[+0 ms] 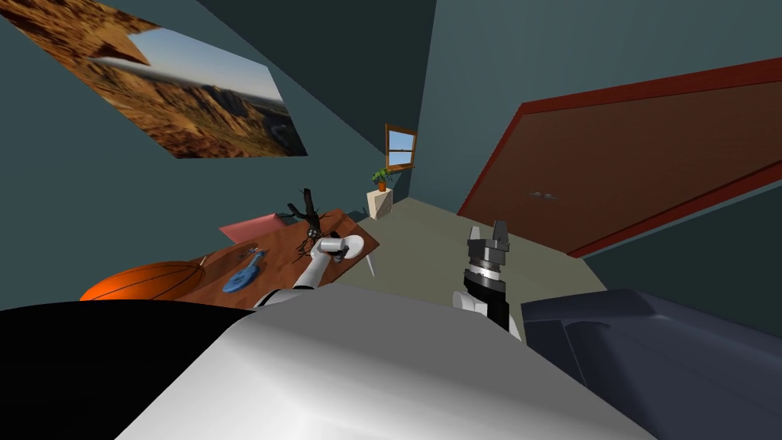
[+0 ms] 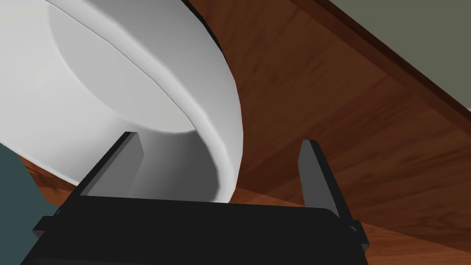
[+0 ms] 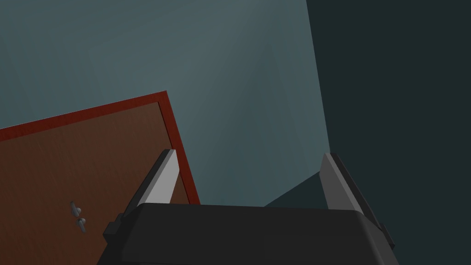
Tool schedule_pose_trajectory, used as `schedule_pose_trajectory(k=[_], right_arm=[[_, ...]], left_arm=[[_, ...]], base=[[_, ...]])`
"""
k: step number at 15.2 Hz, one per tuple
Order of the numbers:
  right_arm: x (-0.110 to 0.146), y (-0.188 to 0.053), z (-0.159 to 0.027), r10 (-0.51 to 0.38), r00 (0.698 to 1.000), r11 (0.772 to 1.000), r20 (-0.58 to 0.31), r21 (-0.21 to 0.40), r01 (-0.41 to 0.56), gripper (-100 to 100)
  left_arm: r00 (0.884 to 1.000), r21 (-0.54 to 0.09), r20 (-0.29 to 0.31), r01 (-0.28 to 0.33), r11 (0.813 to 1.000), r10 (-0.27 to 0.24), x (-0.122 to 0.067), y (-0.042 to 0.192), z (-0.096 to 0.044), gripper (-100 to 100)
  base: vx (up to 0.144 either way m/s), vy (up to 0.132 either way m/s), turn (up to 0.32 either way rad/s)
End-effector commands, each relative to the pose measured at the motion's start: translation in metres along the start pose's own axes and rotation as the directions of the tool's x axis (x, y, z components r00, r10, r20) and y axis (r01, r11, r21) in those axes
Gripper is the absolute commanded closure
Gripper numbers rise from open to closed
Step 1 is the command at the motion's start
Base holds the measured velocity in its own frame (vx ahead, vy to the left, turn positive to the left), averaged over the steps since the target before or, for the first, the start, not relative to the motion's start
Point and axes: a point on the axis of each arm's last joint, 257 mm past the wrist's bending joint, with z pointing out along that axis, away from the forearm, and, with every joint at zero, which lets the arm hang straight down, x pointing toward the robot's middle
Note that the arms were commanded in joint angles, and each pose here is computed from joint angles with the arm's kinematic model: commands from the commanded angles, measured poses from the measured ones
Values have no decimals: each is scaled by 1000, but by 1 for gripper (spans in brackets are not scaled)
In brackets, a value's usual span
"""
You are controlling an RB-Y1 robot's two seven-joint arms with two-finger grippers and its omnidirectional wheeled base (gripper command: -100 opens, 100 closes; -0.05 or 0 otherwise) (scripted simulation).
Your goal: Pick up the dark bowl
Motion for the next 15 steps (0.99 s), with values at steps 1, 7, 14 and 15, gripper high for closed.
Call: schedule_pose_trajectory(k=[1, 7, 14, 15], right_arm=[[0, 0, 0, 0, 1000, 1000, 0, 0, 0, 0], [0, 0, 0, 0, 1000, 1000, 0, 0, 0, 0], [0, 0, 0, 0, 1000, 1000, 0, 0, 0, 0], [0, 0, 0, 0, 1000, 1000, 0, 0, 0, 0]], left_arm=[[1000, 3, 1, 2, 1000, -2, 3, 2, 7, -100], [1000, 4, 1, 4, 1000, -4, 5, 5, 13, 100], [1000, 3, 1, -1, 1000, 1, -2, -2, -3, 100], [1000, 4, 2, 0, 1000, 0, -1, 0, 1, 100]], base=[[19, 33, -11], [12, 18, -7], [-12, -17, 11], [-13, -22, 7]])
